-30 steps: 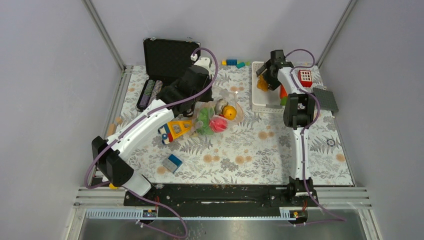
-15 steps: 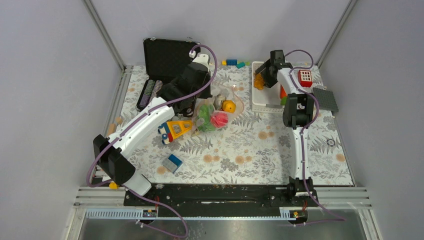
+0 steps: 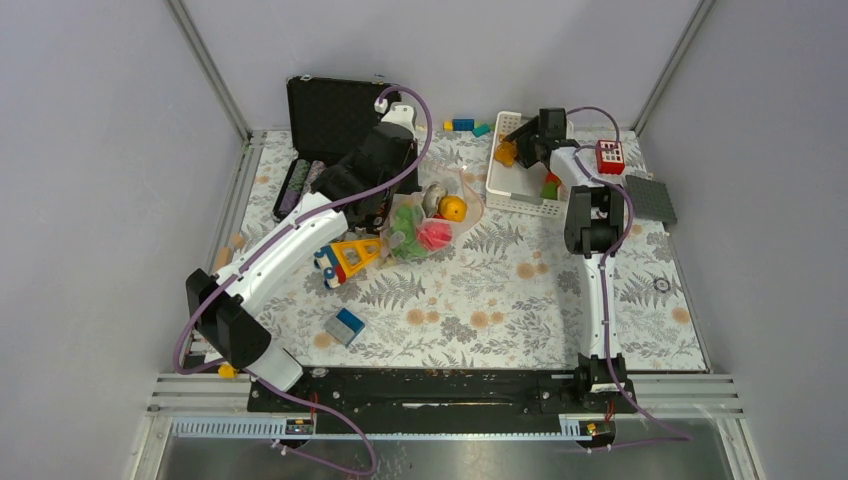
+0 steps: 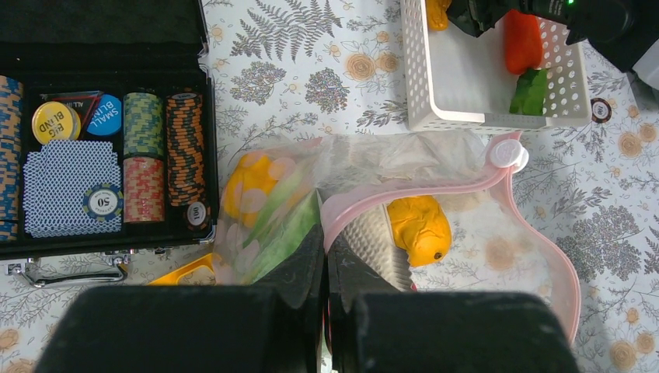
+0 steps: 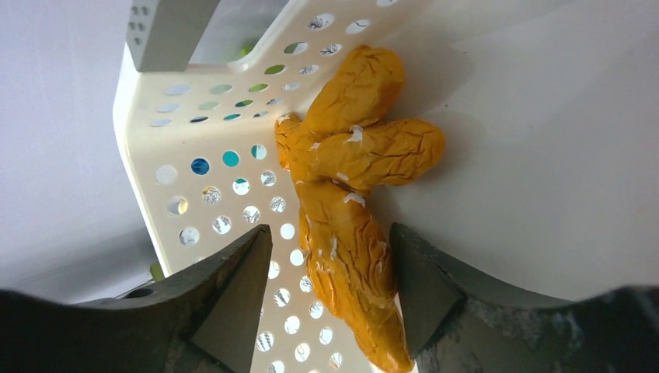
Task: Place the food in the zip-top bag and seal the zipper
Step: Pick up the fake vegetable from the bin.
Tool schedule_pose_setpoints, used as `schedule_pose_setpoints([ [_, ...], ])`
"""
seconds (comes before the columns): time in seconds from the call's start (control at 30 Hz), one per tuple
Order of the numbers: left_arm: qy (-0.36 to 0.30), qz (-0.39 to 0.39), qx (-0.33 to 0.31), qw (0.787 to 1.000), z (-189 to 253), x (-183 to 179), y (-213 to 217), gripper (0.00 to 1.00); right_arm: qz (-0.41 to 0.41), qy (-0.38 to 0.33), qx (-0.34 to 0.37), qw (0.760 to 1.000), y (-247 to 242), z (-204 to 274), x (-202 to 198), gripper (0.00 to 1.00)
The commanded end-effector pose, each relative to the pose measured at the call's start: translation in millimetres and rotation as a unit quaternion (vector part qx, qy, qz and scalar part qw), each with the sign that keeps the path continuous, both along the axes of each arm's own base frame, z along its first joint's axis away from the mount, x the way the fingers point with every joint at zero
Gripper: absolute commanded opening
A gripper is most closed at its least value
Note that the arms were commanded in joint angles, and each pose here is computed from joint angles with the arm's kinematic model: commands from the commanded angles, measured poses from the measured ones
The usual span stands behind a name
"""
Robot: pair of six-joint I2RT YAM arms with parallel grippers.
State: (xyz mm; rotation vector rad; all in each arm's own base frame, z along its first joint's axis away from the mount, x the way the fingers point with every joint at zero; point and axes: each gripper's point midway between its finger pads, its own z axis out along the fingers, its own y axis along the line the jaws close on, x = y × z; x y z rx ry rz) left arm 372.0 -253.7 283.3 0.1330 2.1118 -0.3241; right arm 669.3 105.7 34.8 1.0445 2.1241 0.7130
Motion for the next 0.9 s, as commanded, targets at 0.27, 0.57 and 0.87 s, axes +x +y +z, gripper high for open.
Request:
schedule_pose_setpoints([
  [0.27, -0.044, 0.014, -0.019, 0.999, 33, 14, 1, 0.00, 0.047, -0.161, 0.024, 0.986, 31, 61, 11, 0.58],
  [0.57, -0.040, 0.010, -0.025, 0.999, 33, 12, 0, 0.00, 0.018, -0.125, -0.031, 0.992, 13, 57, -9, 0.19],
  [0.87, -0.013, 0.002, -0.038, 0.999, 23, 2, -3, 0.00, 0.011, -0.141, -0.139, 0.980, -22, 121, -79, 0.14],
])
